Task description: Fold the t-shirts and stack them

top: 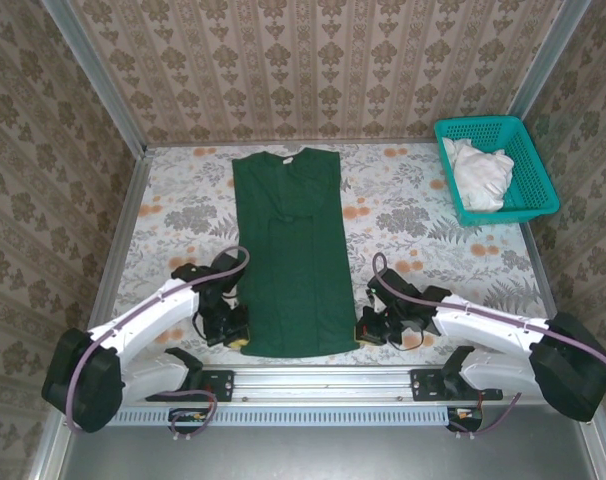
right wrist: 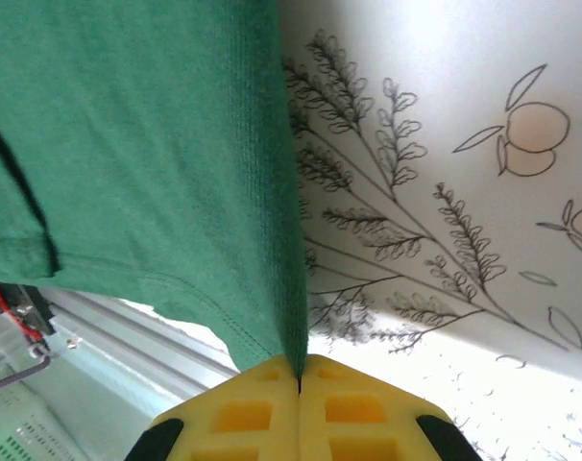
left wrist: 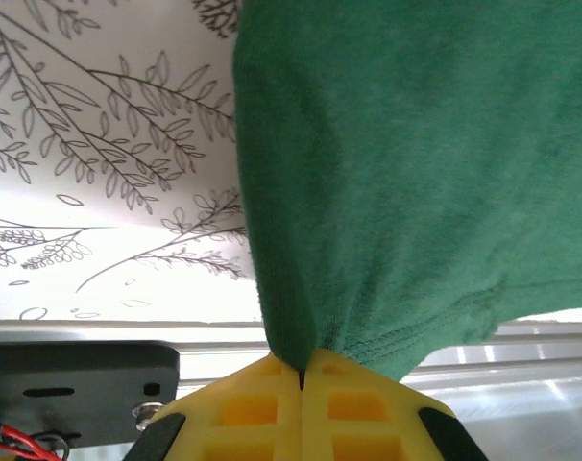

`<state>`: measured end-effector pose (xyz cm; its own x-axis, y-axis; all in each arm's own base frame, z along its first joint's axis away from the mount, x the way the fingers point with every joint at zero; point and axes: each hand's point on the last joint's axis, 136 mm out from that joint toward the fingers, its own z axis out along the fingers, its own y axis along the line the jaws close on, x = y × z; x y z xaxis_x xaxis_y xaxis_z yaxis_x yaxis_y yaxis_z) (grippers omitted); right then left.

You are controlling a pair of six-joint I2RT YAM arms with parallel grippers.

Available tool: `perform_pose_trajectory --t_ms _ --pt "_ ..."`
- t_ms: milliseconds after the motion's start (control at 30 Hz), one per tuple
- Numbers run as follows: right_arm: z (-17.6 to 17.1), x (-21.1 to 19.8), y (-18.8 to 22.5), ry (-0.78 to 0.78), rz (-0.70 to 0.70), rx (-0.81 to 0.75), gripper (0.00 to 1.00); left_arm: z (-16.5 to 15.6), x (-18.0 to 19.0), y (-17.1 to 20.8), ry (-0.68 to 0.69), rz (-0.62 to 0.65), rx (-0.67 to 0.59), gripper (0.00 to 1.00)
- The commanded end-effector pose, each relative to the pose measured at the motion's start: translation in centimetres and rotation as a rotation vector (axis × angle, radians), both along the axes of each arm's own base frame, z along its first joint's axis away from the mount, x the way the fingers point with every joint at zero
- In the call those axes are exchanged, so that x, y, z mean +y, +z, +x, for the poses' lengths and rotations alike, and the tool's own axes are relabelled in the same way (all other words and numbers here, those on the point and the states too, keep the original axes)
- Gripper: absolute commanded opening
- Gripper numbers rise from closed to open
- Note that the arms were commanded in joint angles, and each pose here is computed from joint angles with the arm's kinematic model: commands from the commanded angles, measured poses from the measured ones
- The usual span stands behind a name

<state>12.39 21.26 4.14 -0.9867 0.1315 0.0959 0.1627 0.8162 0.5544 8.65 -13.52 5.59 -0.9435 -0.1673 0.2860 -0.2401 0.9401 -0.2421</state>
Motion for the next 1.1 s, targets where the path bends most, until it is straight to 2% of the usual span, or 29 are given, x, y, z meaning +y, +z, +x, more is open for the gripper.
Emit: perform_pose_trajectory --t_ms 0,233,300,433,600,767,933,1067 --pt "2.2 0.3 2.7 -0.036 0.032 -0.014 0.0 2.0 -1.8 2.3 -0.006 -0.075 -0.013 0.0" --pt "12.5 0.3 6.5 -0.147 0.087 -0.091 0.0 12.1 -3.9 6.0 0.054 -0.145 -0.123 0.0" --pt "15.6 0.2 6.4 -0.182 0.083 -0.081 0.0 15.2 -4.3 6.7 0.058 -0.159 -0.155 0.0" --pt "21.3 0.3 5.8 -0.233 0.084 -0.06 0.0 20.0 -3.9 6.3 0.097 -0.163 -0.173 0.0" --pt "26.7 0.9 4.9 -0.264 0.081 -0.03 0.0 25.2 -2.6 4.9 0.179 -0.181 -0.177 0.0" --pt "29.7 1.2 3.4 -0.273 0.047 0.026 0.0 29.1 -1.5 3.7 0.212 -0.192 -0.177 0.0" --pt "31.3 0.2 1.7 -0.312 0.015 0.069 0.0 31.4 -0.3 2.3 0.244 -0.192 -0.167 0.0" --pt "32.2 0.0 0.7 -0.352 0.043 0.105 0.0 32.3 -0.1 1.7 0.258 -0.198 -0.158 0.0"
